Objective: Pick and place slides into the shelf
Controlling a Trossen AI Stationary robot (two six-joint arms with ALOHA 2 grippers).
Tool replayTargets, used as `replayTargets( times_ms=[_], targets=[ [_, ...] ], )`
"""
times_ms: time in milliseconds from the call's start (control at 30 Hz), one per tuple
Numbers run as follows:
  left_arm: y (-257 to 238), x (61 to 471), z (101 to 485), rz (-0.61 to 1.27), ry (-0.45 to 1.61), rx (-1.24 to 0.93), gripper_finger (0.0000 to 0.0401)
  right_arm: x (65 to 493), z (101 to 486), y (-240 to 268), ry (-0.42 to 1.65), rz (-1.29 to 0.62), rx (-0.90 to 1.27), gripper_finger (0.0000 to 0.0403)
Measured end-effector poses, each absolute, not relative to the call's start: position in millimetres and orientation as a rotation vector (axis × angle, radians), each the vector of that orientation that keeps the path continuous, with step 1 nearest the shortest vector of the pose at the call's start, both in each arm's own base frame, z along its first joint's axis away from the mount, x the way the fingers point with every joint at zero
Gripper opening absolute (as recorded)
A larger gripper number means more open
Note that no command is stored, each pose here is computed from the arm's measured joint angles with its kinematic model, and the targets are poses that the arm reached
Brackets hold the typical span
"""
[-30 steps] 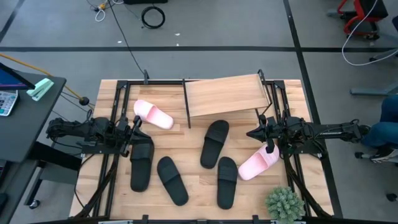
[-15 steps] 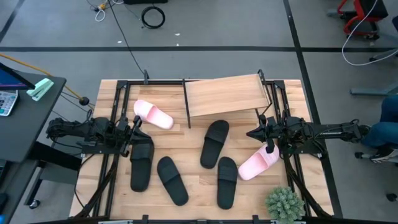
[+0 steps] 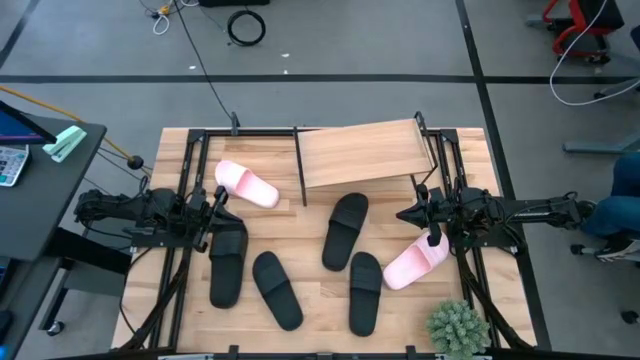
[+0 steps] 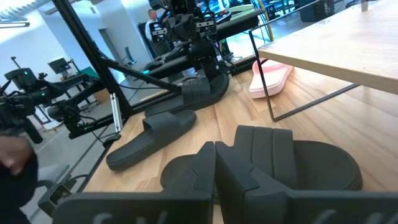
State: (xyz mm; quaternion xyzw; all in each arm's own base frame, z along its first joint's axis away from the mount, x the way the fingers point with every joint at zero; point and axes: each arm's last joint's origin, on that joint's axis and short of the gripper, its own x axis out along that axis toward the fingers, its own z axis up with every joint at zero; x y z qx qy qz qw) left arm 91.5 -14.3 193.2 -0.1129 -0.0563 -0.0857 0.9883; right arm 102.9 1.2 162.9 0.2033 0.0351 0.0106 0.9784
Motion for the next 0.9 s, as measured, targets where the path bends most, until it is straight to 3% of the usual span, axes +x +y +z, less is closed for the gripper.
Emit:
replayTargets(
  times_ms=[133,333,600,900],
  targets=[
    [-14,91,193,-0.172,-0.113,-0.227,0.0040,103,168,1,0.017,0.023,0.394,0.0014],
    [-14,91,193,-0.172,-0.113,-0.227,0.0035,101,187,1,-0.165,0.045,0.176,0.0014],
    [-14,92,193,-0.172,-0.112,-0.227,0.0028,107,181,1,0.006,0.033,0.298,0.0014],
    [-14,91,193,-0.172,-0.113,-0.227,0.0040,109,179,1,0.032,0.029,0.309,0.0014]
  ],
)
